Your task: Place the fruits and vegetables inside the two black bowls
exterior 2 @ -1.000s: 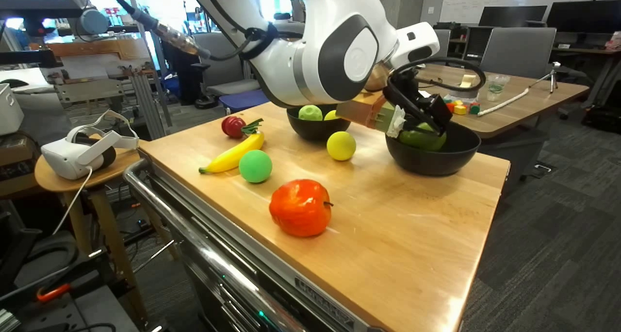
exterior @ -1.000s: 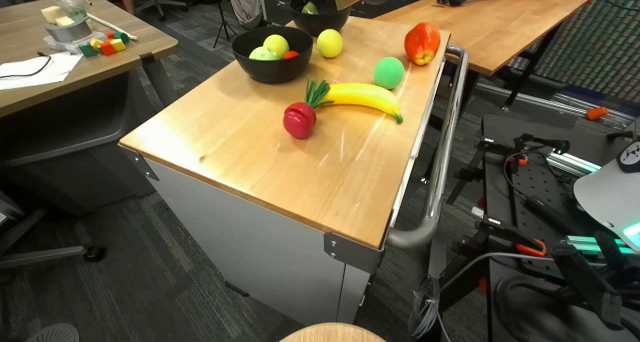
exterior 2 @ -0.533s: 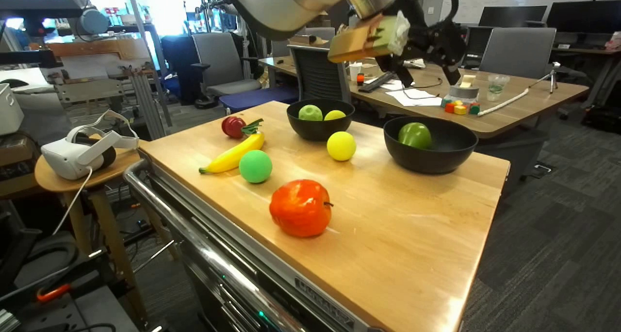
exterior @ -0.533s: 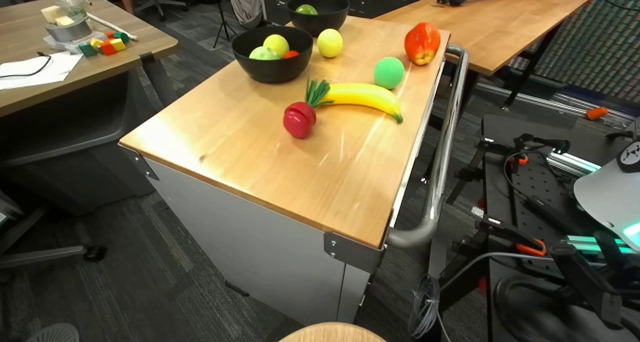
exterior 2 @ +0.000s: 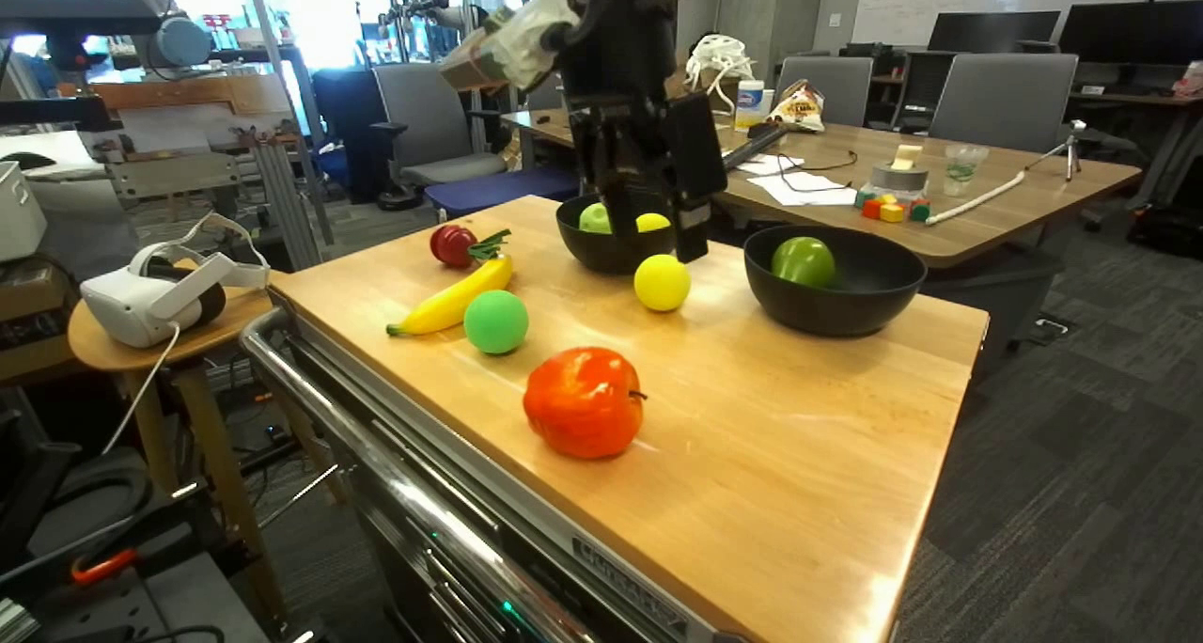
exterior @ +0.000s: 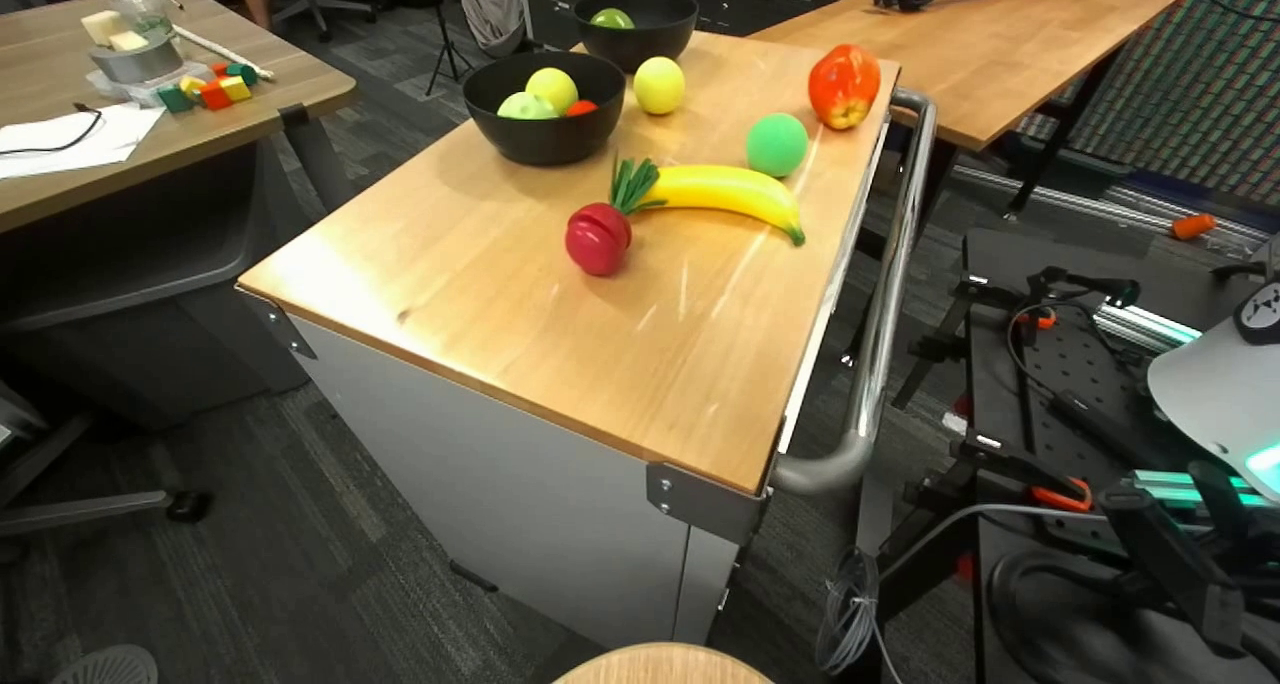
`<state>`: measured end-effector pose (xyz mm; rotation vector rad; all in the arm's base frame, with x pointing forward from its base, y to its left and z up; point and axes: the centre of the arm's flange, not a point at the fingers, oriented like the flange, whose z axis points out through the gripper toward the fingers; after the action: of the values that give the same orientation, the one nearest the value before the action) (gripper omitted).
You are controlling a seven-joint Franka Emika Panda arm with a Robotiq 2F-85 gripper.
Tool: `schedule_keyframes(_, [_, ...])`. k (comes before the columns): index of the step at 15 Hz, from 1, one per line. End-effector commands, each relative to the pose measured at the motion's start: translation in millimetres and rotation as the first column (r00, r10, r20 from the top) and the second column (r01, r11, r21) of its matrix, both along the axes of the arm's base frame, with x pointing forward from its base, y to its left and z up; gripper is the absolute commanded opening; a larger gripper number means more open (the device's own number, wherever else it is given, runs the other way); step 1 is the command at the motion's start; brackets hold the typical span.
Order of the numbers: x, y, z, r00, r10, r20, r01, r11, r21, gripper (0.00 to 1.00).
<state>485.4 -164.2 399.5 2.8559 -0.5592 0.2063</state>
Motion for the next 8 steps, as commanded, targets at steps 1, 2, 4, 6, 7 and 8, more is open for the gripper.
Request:
schedule_keyframes(1, [-1.1, -0.3, 0.6, 1.000, -0.001, 0.001, 0.001, 1.000, -0.002, 1.00])
schedule_keyframes(2, [1.4, -0.8, 1.6, 1.000, -0.001, 0.002, 0.001, 1.000, -0.007, 1.00])
schedule_keyframes(4, [9.7, -4.8, -0.7, 0.999, -0.025, -0.028, 0.024, 0.999, -0.045, 1.00])
schedule_keyframes(6, [6.1, -14.4, -12.6, 0.996, -0.071, -0.047, 0.071, 0.997, -0.002, 1.00])
schedule_keyframes(7, [3.2, -19.5, -20.3, 0.995, -0.091, -0.036, 0.092, 0.995, 0.043, 1.00])
schedule_keyframes(8, [-1.0, -25.6, -32.4, 0.990, -0.138, -0.032, 0.141, 0.986, 0.091, 1.00])
